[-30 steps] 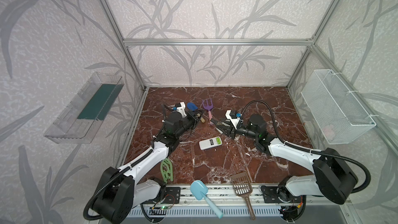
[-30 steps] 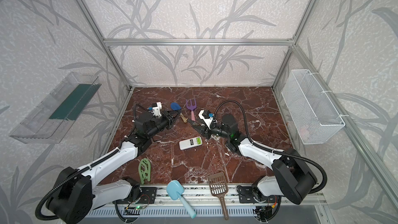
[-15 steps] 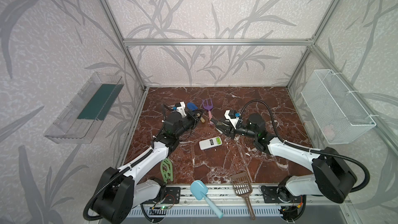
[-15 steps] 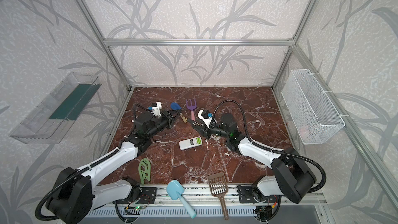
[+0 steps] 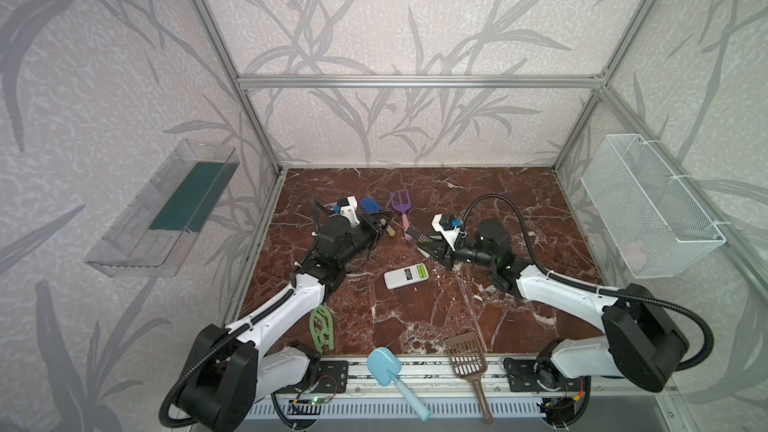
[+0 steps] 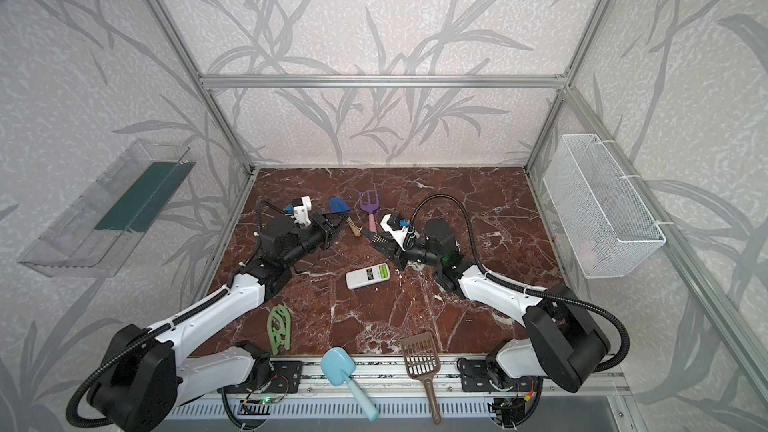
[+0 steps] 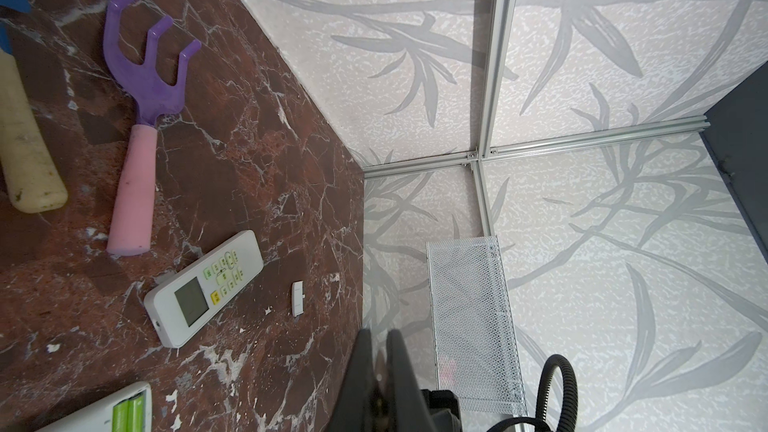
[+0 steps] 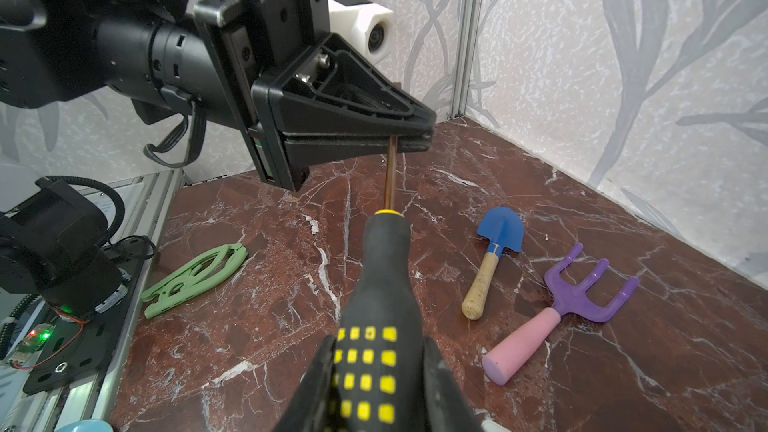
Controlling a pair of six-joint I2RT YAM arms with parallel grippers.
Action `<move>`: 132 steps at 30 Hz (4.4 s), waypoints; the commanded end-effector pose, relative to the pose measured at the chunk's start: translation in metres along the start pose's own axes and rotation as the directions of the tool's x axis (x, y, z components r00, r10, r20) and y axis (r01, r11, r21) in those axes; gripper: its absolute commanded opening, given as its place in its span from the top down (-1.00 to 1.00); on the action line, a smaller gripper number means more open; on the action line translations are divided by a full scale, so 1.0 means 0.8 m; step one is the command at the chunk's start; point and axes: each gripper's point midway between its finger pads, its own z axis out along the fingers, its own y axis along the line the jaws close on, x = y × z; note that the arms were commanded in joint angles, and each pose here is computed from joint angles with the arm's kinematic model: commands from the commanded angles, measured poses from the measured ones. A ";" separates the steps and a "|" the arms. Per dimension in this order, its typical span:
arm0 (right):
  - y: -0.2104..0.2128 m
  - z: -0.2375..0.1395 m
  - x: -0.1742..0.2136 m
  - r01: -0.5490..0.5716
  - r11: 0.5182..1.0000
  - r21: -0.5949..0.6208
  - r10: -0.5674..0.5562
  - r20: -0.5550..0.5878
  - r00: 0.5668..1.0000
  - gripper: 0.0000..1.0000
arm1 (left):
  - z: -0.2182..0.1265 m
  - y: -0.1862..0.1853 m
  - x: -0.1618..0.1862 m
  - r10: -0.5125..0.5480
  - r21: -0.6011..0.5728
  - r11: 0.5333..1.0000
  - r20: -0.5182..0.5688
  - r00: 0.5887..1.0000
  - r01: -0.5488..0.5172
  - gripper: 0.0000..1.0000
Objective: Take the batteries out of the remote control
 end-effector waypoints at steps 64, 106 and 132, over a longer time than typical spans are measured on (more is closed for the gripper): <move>0.019 -0.136 0.084 -0.053 0.902 0.429 0.338 -0.625 0.703 1.00 | -0.035 0.203 0.075 0.559 0.433 -0.164 -0.700 -0.445 -0.886 -0.96; 0.013 -0.110 0.157 -0.132 0.916 0.380 0.385 -0.732 0.563 1.00 | 0.026 0.243 0.098 0.455 0.544 -0.268 -0.656 -0.602 -0.795 -0.77; 0.044 -0.134 0.146 -0.194 0.919 0.342 0.389 -0.723 0.571 1.00 | 0.056 0.178 0.039 0.558 0.131 -0.083 -0.816 -0.155 -0.988 -0.91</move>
